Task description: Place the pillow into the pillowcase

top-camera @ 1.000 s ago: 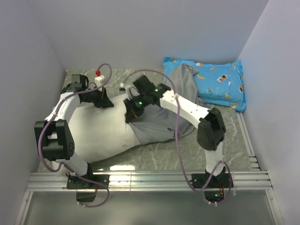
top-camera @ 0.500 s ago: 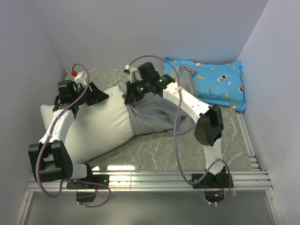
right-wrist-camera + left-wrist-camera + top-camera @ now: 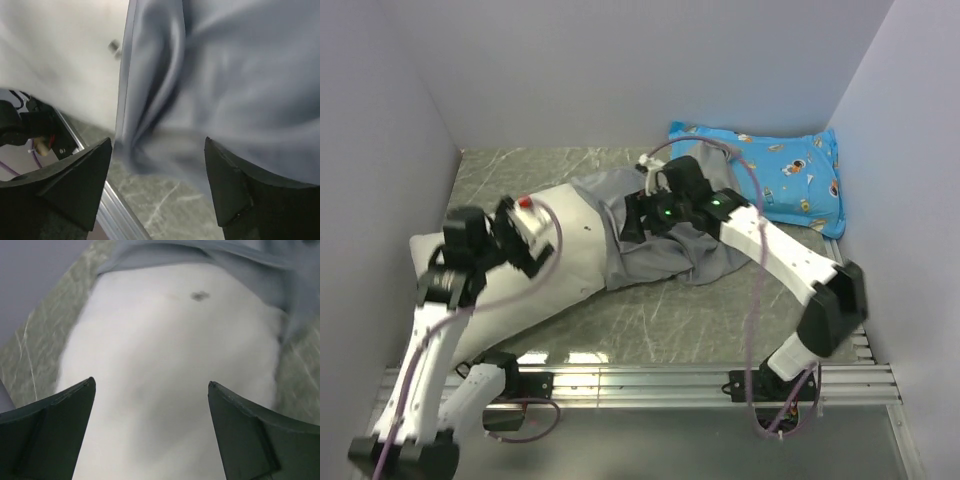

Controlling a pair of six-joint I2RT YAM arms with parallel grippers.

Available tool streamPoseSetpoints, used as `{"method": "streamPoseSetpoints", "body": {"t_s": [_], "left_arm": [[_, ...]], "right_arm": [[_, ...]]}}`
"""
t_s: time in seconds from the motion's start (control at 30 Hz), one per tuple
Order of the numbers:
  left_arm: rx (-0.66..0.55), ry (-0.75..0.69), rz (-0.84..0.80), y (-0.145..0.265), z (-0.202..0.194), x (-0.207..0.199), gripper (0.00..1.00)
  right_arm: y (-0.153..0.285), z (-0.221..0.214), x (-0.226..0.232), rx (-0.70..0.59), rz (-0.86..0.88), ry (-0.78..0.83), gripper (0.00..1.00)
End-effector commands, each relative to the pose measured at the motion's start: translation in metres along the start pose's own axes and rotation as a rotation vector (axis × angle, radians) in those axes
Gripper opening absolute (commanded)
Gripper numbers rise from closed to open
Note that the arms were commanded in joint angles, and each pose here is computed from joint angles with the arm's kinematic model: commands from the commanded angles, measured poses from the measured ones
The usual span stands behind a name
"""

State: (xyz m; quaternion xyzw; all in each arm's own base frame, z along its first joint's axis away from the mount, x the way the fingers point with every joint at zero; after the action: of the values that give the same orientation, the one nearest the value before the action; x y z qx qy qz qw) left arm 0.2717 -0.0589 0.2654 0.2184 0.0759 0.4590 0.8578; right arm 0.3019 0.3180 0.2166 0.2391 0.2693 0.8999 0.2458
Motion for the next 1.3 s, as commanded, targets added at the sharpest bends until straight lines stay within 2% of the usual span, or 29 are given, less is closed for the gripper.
{"method": "streamPoseSetpoints", "body": {"t_s": [0.0, 0.03, 0.07, 0.17, 0.3, 0.33, 0.4, 0.47, 0.5, 0.53, 0.57, 0.6, 0.63, 0.67, 0.73, 0.8, 0.83, 0.9, 0.93, 1.03, 1.17, 1.27], "left_arm": [[0.224, -0.259, -0.058, 0.012, -0.082, -0.038, 0.99], [0.212, -0.306, -0.099, 0.014, -0.087, -0.055, 0.99], [0.260, -0.319, -0.105, 0.013, -0.106, -0.059, 0.99], [0.307, -0.351, -0.142, 0.007, -0.128, -0.076, 0.99], [0.385, -0.372, -0.083, -0.010, -0.157, -0.077, 0.99], [0.348, -0.368, -0.066, -0.020, -0.155, -0.081, 0.99], [0.380, -0.379, -0.012, -0.028, -0.174, -0.077, 0.99], [0.354, -0.326, -0.001, -0.040, -0.166, -0.080, 0.75], [0.351, -0.305, -0.024, -0.041, -0.160, -0.084, 0.59], [0.360, -0.244, -0.084, -0.044, -0.157, -0.097, 0.25], [0.315, -0.208, -0.080, -0.045, -0.131, -0.098, 0.13], [0.313, -0.178, -0.113, -0.045, -0.122, -0.104, 0.04], [0.317, -0.127, -0.167, -0.046, -0.112, -0.114, 0.00], [0.245, -0.095, -0.183, -0.044, -0.077, -0.118, 0.00], [0.191, -0.031, -0.266, -0.039, -0.040, -0.131, 0.00], [0.192, 0.020, -0.299, -0.037, -0.026, -0.137, 0.00], [0.191, 0.046, -0.328, -0.038, -0.015, -0.141, 0.00], [0.188, 0.092, -0.347, -0.038, -0.006, -0.143, 0.00], [0.182, 0.137, -0.338, -0.040, 0.001, -0.137, 0.00], [0.181, 0.243, -0.358, -0.040, 0.018, -0.130, 0.00], [0.151, 0.329, -0.366, -0.039, 0.037, -0.122, 0.00], [0.136, 0.356, -0.370, -0.038, 0.043, -0.119, 0.00]], "right_arm": [[0.052, 0.019, 0.003, -0.158, -0.103, 0.085, 0.80], [0.058, 0.015, 0.002, -0.150, -0.112, 0.088, 0.78], [0.061, 0.008, -0.001, -0.131, -0.111, 0.090, 0.76], [0.062, -0.028, 0.003, -0.060, -0.066, 0.091, 0.72], [0.057, -0.082, 0.010, 0.042, 0.016, 0.062, 0.65], [0.058, -0.088, 0.012, 0.047, 0.025, 0.063, 0.64], [0.054, -0.104, 0.009, 0.075, 0.010, 0.072, 0.58], [0.052, -0.110, 0.005, 0.090, -0.016, 0.093, 0.55], [0.051, -0.114, -0.002, 0.099, -0.060, 0.100, 0.55], [0.051, -0.114, -0.004, 0.101, -0.080, 0.109, 0.53], [0.051, -0.112, -0.007, 0.101, -0.098, 0.124, 0.52], [0.053, -0.107, -0.010, 0.095, -0.126, 0.133, 0.51], [0.055, -0.104, -0.010, 0.094, -0.129, 0.143, 0.50], [0.056, -0.102, -0.009, 0.095, -0.126, 0.157, 0.49], [0.057, -0.090, 0.002, 0.077, -0.108, 0.183, 0.49], [0.058, -0.077, 0.013, 0.068, -0.111, 0.222, 0.53], [0.053, -0.075, 0.024, 0.078, -0.097, 0.251, 0.59], [0.052, -0.058, 0.031, 0.052, -0.119, 0.283, 0.69], [0.048, -0.056, 0.022, 0.062, -0.183, 0.288, 0.72], [0.040, -0.048, 0.014, 0.082, -0.271, 0.277, 0.72], [0.038, -0.046, -0.014, 0.137, -0.474, 0.284, 0.74], [0.034, -0.047, -0.017, 0.175, -0.481, 0.279, 0.74]]}}
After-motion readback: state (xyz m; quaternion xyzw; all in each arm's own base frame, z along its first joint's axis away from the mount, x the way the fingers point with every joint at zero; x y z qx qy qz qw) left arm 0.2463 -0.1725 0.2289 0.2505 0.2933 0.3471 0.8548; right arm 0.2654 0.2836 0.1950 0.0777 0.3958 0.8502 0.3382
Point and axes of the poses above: each gripper's point midway between its finger pads, its own y axis back along the fingers, its own x axis along the line the jaws close on, z = x × y, the point moved 2 cm from there along y, back along the fingers, and after that the axes turned 11 degrees about y, right-handed, at the moved point
